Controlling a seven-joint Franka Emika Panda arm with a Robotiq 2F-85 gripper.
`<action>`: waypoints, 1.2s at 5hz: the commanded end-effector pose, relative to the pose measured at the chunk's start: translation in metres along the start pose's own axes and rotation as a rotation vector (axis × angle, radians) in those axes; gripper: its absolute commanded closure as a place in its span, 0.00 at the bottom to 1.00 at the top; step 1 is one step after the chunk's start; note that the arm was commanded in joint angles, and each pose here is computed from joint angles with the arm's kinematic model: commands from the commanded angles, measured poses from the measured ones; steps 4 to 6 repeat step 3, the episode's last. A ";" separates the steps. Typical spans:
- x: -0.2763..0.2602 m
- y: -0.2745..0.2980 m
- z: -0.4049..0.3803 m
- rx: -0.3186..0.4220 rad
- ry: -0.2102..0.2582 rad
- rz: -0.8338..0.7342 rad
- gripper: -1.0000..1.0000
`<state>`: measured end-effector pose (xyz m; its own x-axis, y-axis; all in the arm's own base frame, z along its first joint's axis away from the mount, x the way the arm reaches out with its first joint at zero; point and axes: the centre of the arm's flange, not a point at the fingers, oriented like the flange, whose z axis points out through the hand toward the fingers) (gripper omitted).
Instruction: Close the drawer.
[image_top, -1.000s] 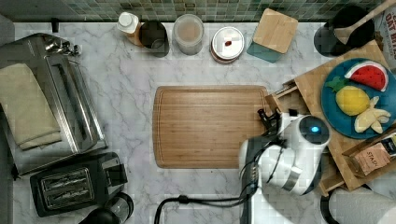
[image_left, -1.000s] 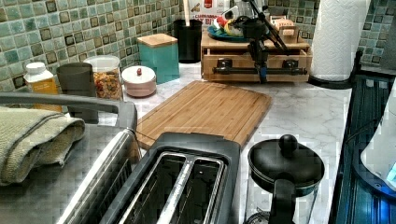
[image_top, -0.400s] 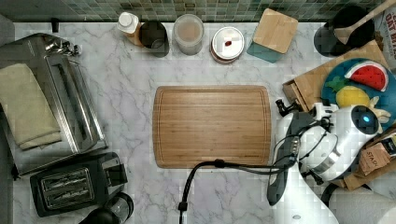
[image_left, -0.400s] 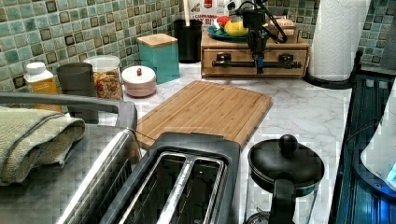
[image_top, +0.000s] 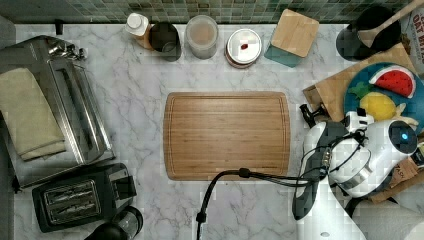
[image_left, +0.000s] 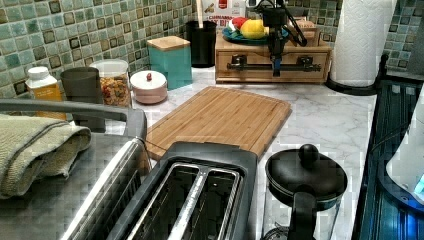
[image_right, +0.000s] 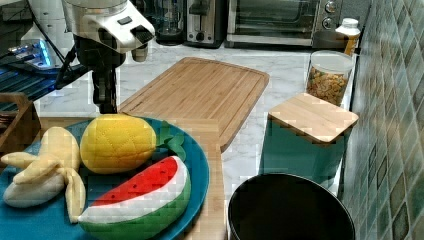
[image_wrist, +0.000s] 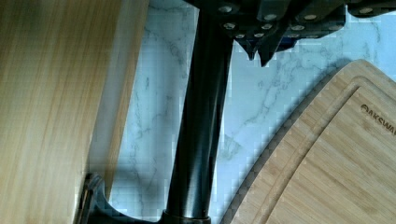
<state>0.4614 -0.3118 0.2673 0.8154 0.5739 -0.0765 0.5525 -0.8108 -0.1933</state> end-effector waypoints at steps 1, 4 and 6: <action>-0.021 0.063 -0.128 -0.421 0.148 -0.010 1.00; -0.013 0.058 -0.142 -0.402 0.107 0.008 1.00; -0.013 0.058 -0.142 -0.402 0.107 0.008 1.00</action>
